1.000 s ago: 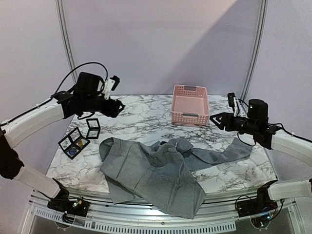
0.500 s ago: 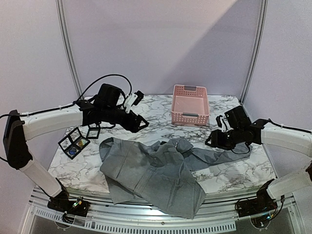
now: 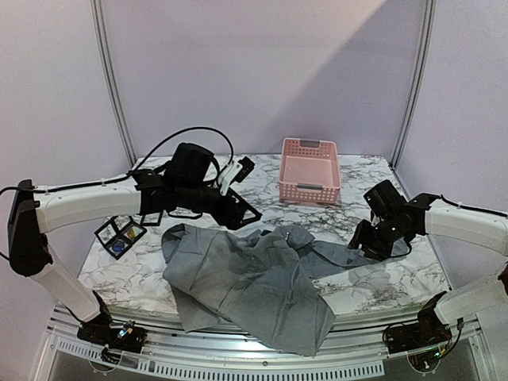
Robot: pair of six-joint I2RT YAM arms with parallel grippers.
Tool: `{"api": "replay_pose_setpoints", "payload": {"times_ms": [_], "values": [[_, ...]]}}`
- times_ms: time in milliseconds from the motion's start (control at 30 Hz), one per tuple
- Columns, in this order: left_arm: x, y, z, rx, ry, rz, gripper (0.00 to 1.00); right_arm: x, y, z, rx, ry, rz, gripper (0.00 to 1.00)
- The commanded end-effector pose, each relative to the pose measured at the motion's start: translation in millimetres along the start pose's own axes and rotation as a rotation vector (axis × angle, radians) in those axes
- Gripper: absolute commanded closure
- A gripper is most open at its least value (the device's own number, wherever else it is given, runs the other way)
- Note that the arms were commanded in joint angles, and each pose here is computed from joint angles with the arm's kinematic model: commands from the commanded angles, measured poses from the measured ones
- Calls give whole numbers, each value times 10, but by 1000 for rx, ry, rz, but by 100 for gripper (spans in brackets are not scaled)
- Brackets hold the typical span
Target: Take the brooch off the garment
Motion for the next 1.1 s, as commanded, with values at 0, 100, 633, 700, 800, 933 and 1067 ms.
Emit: {"api": "replay_pose_setpoints", "payload": {"times_ms": [0,100,633,700,800,933,1067], "values": [[-111,-6,55,10,-18,17,20,-86,-25,145,5,-111,11,45],[-129,8,56,5,-30,10,19,-75,-6,223,10,-131,10,45],[-263,-55,169,31,-94,8,19,116,230,343,-58,-112,-27,100],[-276,-73,191,38,-101,6,19,130,324,310,-83,-104,-22,100],[-315,-92,228,50,-123,3,19,140,452,226,-125,-86,-32,100],[-372,-131,317,69,-168,-18,19,110,468,136,-125,-133,-49,100],[-413,-199,460,109,-182,-40,18,2,287,135,-71,-212,-44,76]]}}
Point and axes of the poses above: each gripper's point midway between its finger pads, its own z axis out along the fingers, its own x axis along the line the jaws close on, y = z × x, the point moved 9 cm from there along -z, back along the fingers, and after that the axes turned 9 degrees about -z, right-handed, at the moved point
